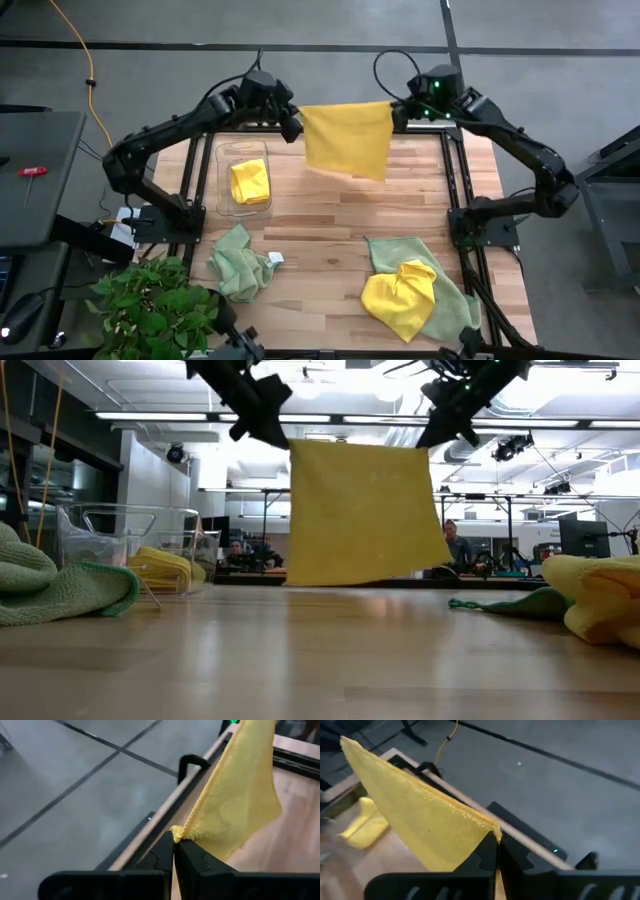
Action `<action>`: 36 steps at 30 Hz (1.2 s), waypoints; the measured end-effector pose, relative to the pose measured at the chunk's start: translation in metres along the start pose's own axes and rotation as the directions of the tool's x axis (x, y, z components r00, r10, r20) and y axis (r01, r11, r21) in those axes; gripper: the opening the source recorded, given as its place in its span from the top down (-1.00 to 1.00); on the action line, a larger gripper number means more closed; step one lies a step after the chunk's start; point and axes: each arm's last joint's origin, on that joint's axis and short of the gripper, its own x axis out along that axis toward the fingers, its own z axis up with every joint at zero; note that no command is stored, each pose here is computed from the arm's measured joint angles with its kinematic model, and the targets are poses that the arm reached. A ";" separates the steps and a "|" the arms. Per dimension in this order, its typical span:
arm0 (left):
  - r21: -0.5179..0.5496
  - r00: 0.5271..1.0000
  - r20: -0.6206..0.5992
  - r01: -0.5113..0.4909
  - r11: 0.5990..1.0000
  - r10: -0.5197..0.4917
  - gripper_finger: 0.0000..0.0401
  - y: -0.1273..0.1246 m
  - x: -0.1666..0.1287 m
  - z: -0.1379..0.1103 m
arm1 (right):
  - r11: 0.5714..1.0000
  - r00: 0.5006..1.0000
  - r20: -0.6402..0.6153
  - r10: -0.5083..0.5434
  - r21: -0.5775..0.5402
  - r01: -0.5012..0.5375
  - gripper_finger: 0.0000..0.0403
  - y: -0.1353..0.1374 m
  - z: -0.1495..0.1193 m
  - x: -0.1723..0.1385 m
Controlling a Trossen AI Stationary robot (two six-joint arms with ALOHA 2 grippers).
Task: Fold microfiber towels
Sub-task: Fold the top yellow towel
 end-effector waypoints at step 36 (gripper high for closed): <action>-0.033 0.853 -0.490 0.189 0.981 -0.180 1.00 -0.137 0.010 -0.137 | 0.986 0.776 -0.628 0.064 -0.078 -0.144 1.00 0.104 -0.141 0.043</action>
